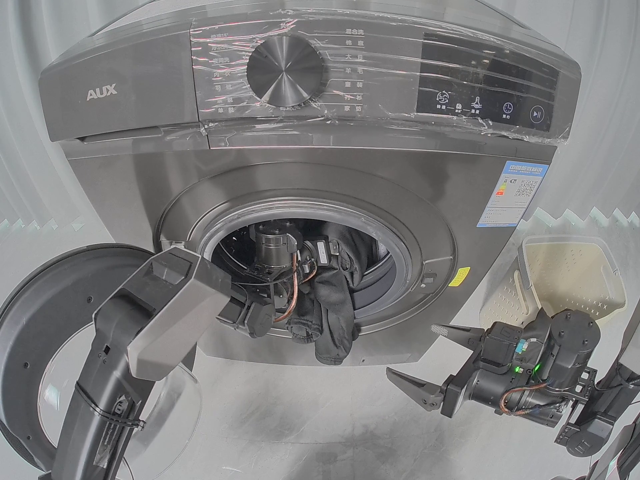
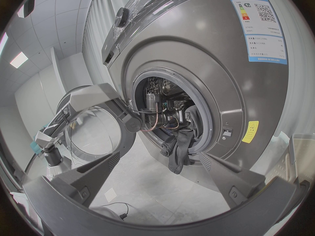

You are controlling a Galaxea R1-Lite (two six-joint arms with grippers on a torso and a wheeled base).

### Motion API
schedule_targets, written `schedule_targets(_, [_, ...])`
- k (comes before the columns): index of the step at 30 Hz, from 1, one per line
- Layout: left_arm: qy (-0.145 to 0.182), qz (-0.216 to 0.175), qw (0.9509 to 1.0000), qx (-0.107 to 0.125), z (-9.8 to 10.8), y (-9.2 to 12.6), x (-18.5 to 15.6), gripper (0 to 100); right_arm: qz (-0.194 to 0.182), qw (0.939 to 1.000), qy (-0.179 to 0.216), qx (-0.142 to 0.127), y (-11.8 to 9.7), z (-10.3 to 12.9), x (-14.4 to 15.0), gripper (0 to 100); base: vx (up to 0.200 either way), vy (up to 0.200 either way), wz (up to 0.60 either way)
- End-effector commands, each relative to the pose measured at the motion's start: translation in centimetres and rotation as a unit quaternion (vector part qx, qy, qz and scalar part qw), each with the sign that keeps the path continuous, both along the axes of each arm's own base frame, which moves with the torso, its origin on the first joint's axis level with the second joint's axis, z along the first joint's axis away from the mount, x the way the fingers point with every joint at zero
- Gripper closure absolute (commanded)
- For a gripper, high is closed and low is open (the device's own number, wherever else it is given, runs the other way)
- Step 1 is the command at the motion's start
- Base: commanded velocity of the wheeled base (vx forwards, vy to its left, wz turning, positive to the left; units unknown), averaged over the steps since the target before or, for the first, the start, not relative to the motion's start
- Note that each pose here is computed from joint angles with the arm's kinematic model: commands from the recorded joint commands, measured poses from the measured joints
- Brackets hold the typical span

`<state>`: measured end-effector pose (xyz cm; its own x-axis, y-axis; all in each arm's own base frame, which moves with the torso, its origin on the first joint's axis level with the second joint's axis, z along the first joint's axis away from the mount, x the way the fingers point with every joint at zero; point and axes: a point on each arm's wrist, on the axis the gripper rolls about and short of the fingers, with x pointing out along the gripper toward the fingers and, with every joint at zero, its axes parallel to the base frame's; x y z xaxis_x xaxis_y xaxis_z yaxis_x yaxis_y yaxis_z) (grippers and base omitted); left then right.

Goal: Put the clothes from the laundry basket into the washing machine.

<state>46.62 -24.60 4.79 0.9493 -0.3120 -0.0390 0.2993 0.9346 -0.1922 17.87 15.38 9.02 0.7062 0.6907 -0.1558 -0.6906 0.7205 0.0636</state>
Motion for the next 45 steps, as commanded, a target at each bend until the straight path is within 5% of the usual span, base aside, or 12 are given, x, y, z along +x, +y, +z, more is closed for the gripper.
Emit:
schedule_targets(1, [0.028, -0.014, 0.9995, -0.004, 4.4, 0.5, -3.0, 0, 0.002, 1.0000, 0.005, -0.004, 0.2, -0.3, 0.1, 0, 0.000, 0.000, 0.00])
schedule_targets(13, [0.094, -0.062, 0.9908, 0.076, 2.3, 1.2, -6.8, 0, 0.000, 1.0000, 0.005, -0.004, 0.1, -0.3, 0.1, 0, 0.000, 0.000, 0.00])
schedule_targets(22, [0.091, -0.100, 0.9878, 0.076, 1.9, -0.5, -8.0, 0, 0.003, 1.0000, 0.006, -0.005, 0.2, -0.4, 0.0, 0, 0.000, 0.000, 0.00])
schedule_targets(37, [0.049, -0.093, 0.9929, 0.056, -2.9, -3.8, -2.5, 0, 0.005, 0.9999, 0.011, -0.009, 0.4, -0.7, 0.1, 0, 0.000, 0.000, 0.00])
schedule_targets(38, [0.044, -0.090, 0.9936, 0.053, -3.0, -3.9, -2.2, 100, 0.005, 0.9999, 0.010, -0.008, 0.5, -0.7, 0.2, 0, 0.000, 0.000, 0.00])
schedule_targets(45, [-0.019, -0.028, 0.9992, 0.021, -1.3, -3.9, 0.6, 100, 0.006, 0.9999, 0.009, -0.006, 0.5, -0.6, 0.2, 0, 0.000, 0.000, 0.00])
